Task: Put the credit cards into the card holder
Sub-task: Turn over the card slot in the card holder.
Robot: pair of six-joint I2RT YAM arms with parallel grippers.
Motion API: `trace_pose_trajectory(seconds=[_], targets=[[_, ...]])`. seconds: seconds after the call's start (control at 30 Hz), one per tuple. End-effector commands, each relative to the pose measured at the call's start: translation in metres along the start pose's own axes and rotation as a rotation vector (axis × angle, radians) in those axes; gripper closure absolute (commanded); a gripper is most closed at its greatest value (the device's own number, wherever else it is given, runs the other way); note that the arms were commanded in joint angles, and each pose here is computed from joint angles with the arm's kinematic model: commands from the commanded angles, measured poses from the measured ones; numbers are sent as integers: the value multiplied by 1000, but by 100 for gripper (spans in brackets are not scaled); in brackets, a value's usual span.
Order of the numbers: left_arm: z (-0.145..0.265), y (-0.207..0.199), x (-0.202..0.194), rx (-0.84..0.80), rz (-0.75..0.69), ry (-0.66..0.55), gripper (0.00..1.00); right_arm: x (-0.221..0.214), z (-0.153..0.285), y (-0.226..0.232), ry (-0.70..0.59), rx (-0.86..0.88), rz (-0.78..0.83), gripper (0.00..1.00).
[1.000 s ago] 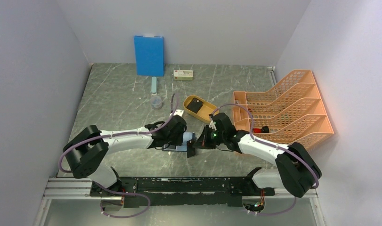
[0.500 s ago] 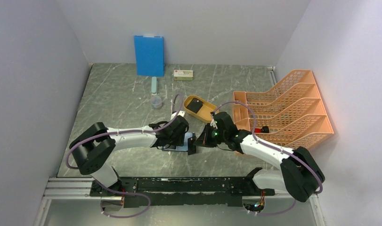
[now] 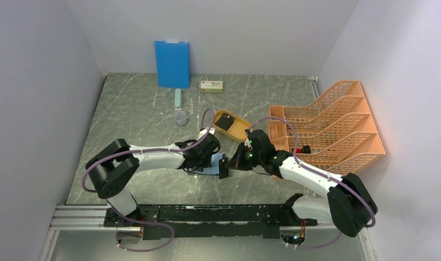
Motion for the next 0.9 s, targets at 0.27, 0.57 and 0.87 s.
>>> trace_pose_trajectory(seconds=[0.27,0.57,0.87], targets=[[-7,8,-14,49,-23,25,95,3,-5,1,13,5,14,100],[-6,9,-15,51,-21,22,95,9,2,12,-48,50,14,100],[-4,10,-13,55,-18,18,95,7,-7,17,28,67,16,100]])
Point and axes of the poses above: each gripper's point midway between its finger pads, its own z axis back along the fingers, its own y axis along the line the jaws close on, x = y × z, the point moved 7 cm from there along z, back along the fingers, and after that the axes turned 11 degrees about -z, right-handed, at the moved point
